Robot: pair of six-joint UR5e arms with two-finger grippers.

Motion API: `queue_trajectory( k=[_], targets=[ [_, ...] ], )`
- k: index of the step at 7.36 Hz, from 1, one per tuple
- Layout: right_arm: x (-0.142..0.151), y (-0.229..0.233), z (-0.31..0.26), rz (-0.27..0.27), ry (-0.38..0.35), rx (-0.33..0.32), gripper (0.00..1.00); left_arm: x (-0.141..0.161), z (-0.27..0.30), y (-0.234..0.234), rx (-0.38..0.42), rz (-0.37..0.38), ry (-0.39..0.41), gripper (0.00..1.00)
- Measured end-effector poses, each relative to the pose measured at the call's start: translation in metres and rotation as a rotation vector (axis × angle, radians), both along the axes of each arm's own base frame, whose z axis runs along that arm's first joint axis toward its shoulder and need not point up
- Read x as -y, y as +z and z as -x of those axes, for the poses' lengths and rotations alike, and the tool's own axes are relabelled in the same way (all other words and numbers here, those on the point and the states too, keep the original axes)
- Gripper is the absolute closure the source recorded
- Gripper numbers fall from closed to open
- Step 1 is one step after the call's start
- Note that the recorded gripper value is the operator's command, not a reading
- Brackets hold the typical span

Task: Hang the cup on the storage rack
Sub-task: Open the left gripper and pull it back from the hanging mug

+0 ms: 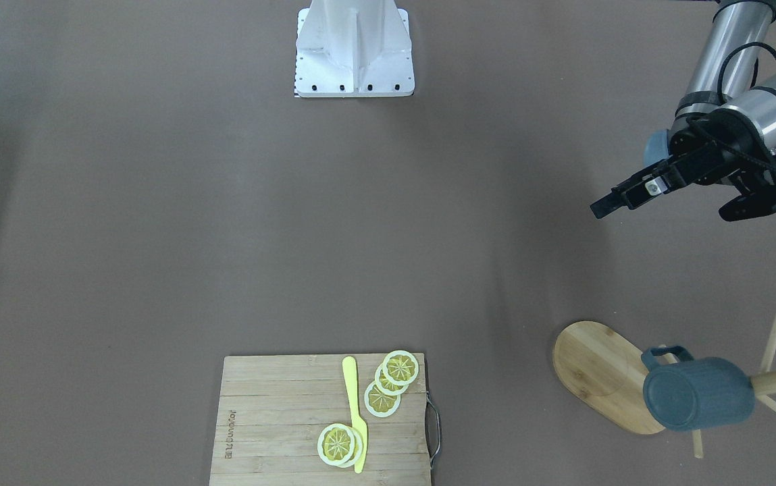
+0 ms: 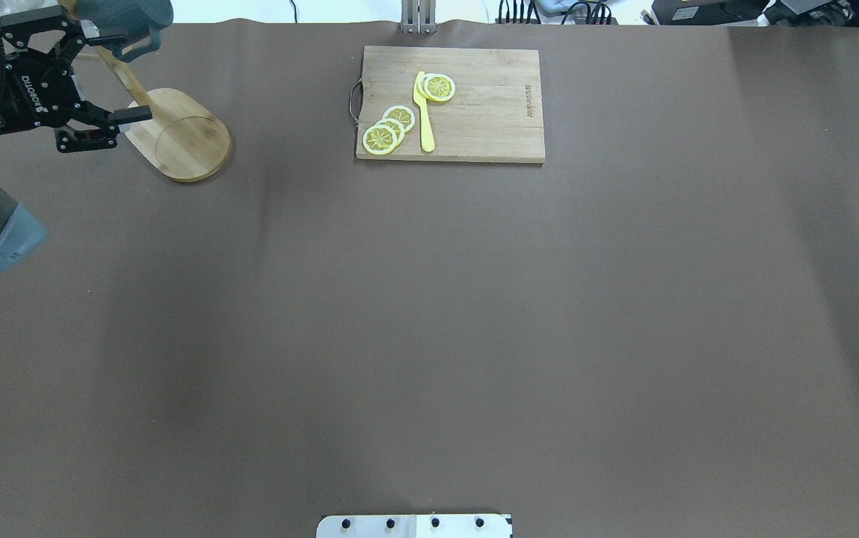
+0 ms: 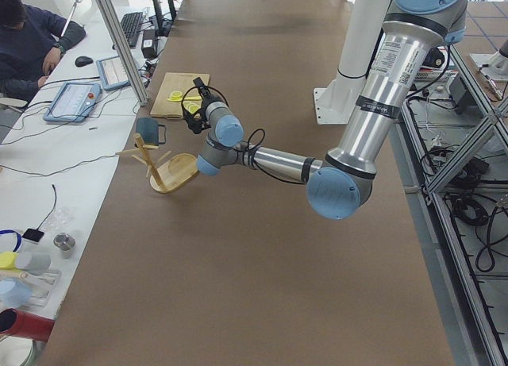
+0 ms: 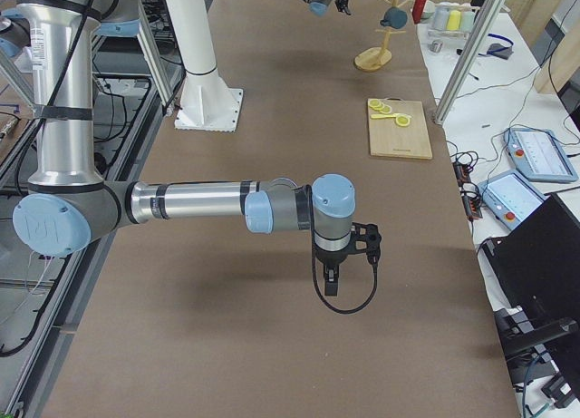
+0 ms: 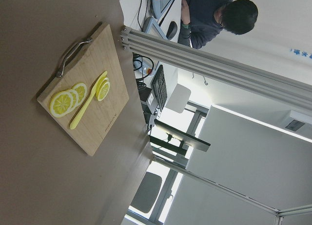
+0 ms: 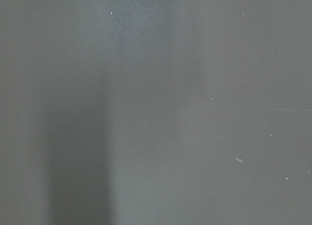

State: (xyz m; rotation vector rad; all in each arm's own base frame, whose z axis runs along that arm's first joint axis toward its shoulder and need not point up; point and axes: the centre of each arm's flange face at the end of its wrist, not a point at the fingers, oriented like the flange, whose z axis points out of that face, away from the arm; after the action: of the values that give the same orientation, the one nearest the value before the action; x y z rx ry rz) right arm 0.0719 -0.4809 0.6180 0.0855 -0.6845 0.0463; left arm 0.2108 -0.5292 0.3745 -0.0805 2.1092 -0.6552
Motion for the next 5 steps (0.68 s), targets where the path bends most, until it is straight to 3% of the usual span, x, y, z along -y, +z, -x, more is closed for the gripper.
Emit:
queue_trajectory(
  k=[5],
  targets=[
    [-0.0018,0.0031,0.0002,0.006,0.000,0.000,0.00,-0.0102,0.0051,0.0011,0.151,-0.297,-0.167,0.01]
  ],
)
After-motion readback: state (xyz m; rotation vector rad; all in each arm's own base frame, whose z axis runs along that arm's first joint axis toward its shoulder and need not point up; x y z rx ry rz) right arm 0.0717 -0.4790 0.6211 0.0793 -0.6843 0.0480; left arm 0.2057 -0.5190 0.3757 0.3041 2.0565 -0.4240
